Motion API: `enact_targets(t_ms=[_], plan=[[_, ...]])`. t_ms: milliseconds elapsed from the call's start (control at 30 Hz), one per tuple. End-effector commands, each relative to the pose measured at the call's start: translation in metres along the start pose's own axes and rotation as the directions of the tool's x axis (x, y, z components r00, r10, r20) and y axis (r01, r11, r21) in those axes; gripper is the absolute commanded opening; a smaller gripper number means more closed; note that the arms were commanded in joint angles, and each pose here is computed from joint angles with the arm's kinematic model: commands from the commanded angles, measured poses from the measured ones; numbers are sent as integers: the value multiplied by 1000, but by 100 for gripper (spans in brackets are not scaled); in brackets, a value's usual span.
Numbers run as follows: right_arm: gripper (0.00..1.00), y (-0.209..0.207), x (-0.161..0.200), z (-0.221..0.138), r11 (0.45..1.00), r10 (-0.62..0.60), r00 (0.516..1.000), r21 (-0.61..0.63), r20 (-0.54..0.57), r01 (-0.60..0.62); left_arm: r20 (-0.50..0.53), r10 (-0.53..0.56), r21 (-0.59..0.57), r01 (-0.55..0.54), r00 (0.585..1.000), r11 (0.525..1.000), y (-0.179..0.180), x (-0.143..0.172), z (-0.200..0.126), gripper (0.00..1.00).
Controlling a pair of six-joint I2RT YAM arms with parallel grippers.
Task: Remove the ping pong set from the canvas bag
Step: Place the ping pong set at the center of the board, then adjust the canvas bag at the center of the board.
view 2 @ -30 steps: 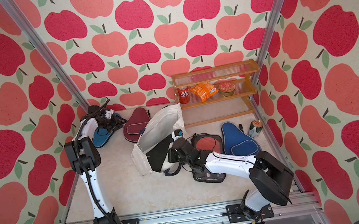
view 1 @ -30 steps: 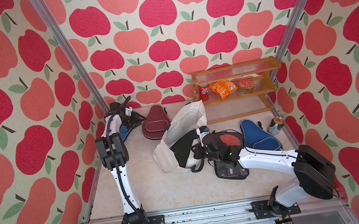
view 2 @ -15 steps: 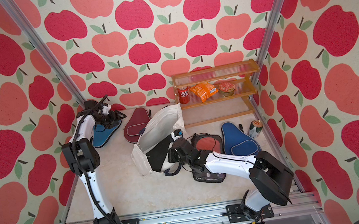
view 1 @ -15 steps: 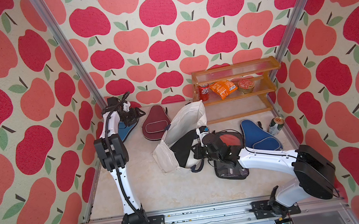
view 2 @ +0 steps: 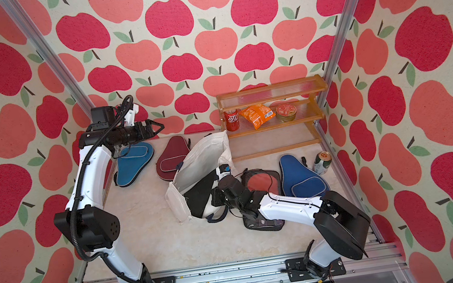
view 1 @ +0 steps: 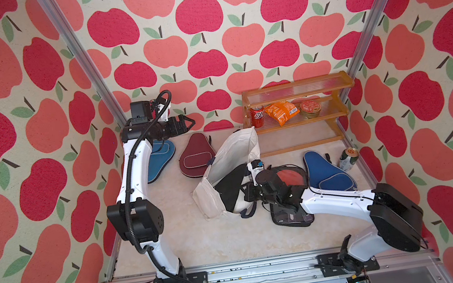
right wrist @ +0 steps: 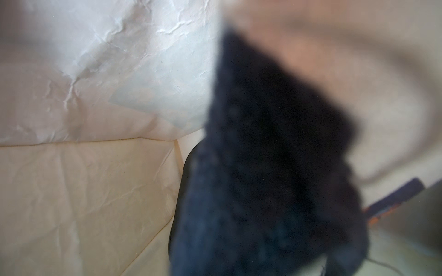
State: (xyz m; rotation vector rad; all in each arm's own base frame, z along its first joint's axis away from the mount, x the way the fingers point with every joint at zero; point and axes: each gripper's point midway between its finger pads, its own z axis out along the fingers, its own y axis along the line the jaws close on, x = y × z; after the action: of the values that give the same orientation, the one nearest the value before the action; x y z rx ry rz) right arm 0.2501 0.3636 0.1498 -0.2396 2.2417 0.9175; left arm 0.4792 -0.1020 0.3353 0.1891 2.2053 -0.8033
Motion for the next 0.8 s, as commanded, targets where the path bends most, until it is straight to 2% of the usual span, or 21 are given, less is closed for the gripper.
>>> enact_targets(t_ms=[0,267,467,767], plan=[[0,2,6,-1,1000,-12,1000,-17,1,12,-42,95,70,-92,995,993,-30,21,3,96],[0,2,9,-6,1000,-11,1000,-29,16,12,-181,240,26,-239,954,971,-70,76,26,97],[0,6,11,-11,999,-20,999,-37,26,21,-272,255,-62,-281,928,958,-62,98,47,96],[0,8,12,-22,999,-41,998,-27,53,42,-376,317,-87,-374,871,923,-71,126,69,92]])
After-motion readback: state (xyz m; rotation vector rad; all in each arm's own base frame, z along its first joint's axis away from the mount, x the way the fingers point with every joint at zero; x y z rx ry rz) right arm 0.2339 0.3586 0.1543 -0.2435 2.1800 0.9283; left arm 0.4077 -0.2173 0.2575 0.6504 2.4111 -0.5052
